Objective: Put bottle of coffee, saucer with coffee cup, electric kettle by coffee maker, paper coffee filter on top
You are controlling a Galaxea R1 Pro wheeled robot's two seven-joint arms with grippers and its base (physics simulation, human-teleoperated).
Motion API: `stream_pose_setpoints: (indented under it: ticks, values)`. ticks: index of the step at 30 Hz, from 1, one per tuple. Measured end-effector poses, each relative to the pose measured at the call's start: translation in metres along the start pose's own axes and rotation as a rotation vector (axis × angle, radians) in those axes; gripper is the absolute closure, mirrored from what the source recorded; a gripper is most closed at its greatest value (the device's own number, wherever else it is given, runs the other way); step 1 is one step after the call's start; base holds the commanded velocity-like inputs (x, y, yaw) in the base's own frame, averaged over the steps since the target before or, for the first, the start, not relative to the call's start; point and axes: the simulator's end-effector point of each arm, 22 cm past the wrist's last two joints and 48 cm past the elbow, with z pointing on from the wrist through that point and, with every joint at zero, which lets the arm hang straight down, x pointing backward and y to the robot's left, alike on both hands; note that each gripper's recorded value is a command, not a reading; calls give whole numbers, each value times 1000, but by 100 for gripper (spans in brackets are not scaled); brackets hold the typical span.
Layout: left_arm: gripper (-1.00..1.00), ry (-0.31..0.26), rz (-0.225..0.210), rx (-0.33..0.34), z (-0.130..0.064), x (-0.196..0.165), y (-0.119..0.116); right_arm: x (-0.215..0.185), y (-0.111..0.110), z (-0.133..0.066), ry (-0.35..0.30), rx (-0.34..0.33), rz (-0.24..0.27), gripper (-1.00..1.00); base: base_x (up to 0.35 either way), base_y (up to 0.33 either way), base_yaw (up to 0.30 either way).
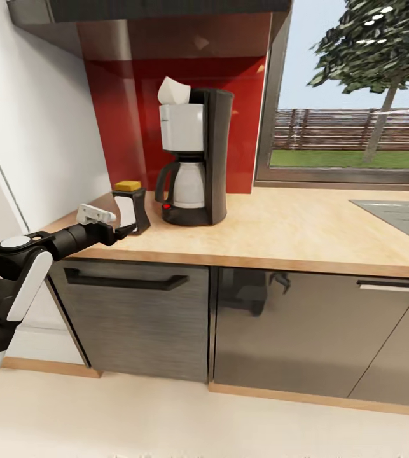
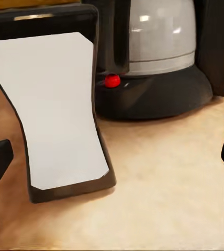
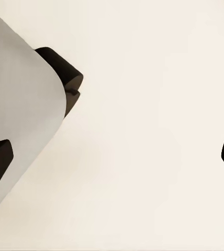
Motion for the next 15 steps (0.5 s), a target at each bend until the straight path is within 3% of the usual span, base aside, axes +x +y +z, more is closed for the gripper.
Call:
stream_pose_setpoints:
  ticks: [6, 12, 13, 14, 15]
  values:
    - [-100, 0, 0, 0, 0, 0, 0, 0, 0, 0, 0, 0, 0, -100, -234, 0, 0]
    - [-100, -5, 0, 26, -1, -2, -7, 1, -2, -1, 0, 3, 0, -100, -71, 0, 0]
    - [-100, -7, 0, 62, -1, -3, -15, 1, -2, -1, 0, 4, 0, -100, -11, 0, 0]
    - [-100, -7, -1, 194, -5, -3, -44, 1, -3, -1, 0, 5, 0, -100, -7, 0, 0]
    - [-100, -8, 0, 269, -9, -3, -60, 1, -3, -1, 0, 5, 0, -100, -6, 0, 0]
